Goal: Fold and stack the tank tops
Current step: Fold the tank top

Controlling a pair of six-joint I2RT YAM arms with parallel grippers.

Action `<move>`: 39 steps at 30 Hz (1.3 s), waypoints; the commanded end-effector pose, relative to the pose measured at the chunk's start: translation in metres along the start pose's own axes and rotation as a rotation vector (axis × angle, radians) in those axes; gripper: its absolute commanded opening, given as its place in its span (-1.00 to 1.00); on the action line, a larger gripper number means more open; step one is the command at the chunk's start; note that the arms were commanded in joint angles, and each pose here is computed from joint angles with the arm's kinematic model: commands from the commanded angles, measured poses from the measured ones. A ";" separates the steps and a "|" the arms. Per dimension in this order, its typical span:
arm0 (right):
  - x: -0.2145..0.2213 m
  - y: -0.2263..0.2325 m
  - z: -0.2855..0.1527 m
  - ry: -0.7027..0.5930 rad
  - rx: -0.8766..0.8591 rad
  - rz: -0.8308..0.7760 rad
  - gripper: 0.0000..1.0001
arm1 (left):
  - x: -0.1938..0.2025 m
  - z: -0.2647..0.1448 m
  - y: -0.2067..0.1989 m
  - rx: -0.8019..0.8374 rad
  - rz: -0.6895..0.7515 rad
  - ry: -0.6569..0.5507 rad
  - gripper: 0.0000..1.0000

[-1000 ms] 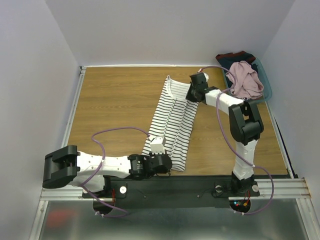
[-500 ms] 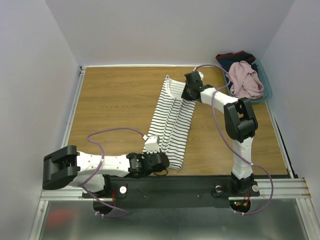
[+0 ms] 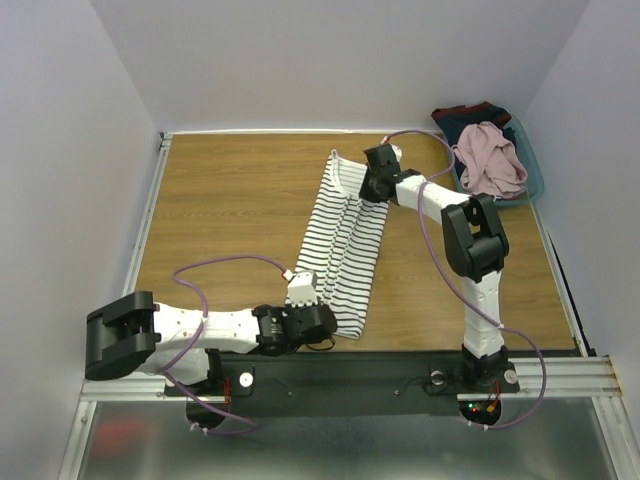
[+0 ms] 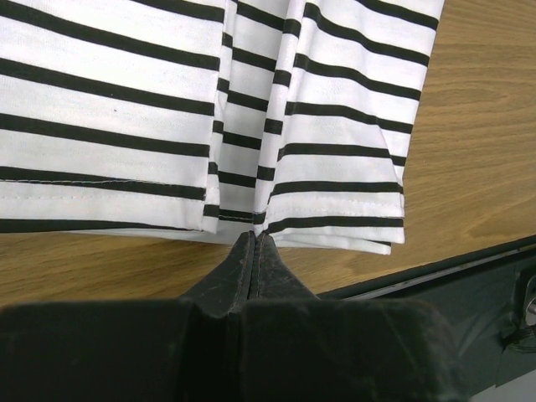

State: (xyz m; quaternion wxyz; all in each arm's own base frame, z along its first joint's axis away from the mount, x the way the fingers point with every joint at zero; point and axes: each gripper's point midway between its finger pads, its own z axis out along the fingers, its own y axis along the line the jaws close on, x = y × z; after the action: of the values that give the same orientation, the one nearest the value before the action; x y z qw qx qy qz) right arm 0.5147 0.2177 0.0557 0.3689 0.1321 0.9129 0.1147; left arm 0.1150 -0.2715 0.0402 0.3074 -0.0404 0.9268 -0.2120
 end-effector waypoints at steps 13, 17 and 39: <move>-0.055 0.041 -0.036 -0.136 -0.108 -0.013 0.18 | -0.032 -0.031 -0.011 0.070 -0.009 -0.071 0.08; -0.055 0.021 -0.060 -0.163 -0.056 -0.016 0.25 | -0.065 -0.043 -0.008 0.036 -0.041 -0.168 0.11; -0.015 -0.057 -0.008 -0.058 0.141 -0.074 -0.06 | -0.206 0.063 0.049 -0.169 0.032 -0.187 -0.04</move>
State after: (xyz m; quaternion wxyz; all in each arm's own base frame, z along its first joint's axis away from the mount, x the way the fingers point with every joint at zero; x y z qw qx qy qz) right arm 0.4864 0.1659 0.0528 0.3748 0.1300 0.9171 0.0402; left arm 0.3145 -0.2035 0.0849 0.3877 -0.0941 0.9101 -0.1116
